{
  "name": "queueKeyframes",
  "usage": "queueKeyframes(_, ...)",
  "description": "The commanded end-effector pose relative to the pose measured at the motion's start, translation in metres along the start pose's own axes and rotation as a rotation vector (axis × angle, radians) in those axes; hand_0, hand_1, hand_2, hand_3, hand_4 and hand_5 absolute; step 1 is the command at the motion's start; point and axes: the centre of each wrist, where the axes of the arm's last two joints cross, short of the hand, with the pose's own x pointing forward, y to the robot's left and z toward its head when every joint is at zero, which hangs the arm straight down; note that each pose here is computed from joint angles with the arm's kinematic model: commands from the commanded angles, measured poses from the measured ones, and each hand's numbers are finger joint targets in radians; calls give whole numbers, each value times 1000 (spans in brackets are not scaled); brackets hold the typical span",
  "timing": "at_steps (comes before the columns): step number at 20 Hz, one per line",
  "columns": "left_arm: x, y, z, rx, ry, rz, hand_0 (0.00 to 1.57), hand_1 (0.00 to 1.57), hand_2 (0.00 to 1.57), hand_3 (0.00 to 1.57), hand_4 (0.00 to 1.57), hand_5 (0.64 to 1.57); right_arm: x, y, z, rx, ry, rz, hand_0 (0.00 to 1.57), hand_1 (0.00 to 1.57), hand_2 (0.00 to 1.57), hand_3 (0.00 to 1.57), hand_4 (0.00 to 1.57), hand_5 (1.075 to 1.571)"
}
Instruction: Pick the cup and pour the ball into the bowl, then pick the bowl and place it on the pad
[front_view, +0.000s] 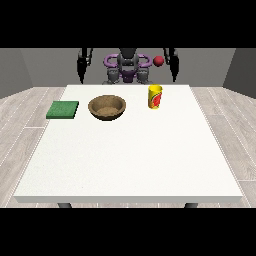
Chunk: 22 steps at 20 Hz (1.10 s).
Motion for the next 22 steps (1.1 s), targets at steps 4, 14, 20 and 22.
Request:
queueKeyframes(4,26,10,-2,-4,-27,-25,0,0,0,0,0,1557,25,-9,-1,-4,-25,22,0,0,0,0,0,1569)
queueKeyframes(14,52,68,10,28,-118,176,0,0,0,0,0,1547,38,-102,19,-24,-80,-86,0,0,0,0,0,1570)
queueKeyframes(20,49,66,-15,52,-205,150,0,0,0,0,0,1539,44,-78,4,27,-139,-110,0,0,0,0,0,1569)
queueKeyframes(22,53,69,-32,74,-267,139,0,0,0,0,0,1528,51,-68,-9,20,-218,-112,0,0,0,0,0,1570)
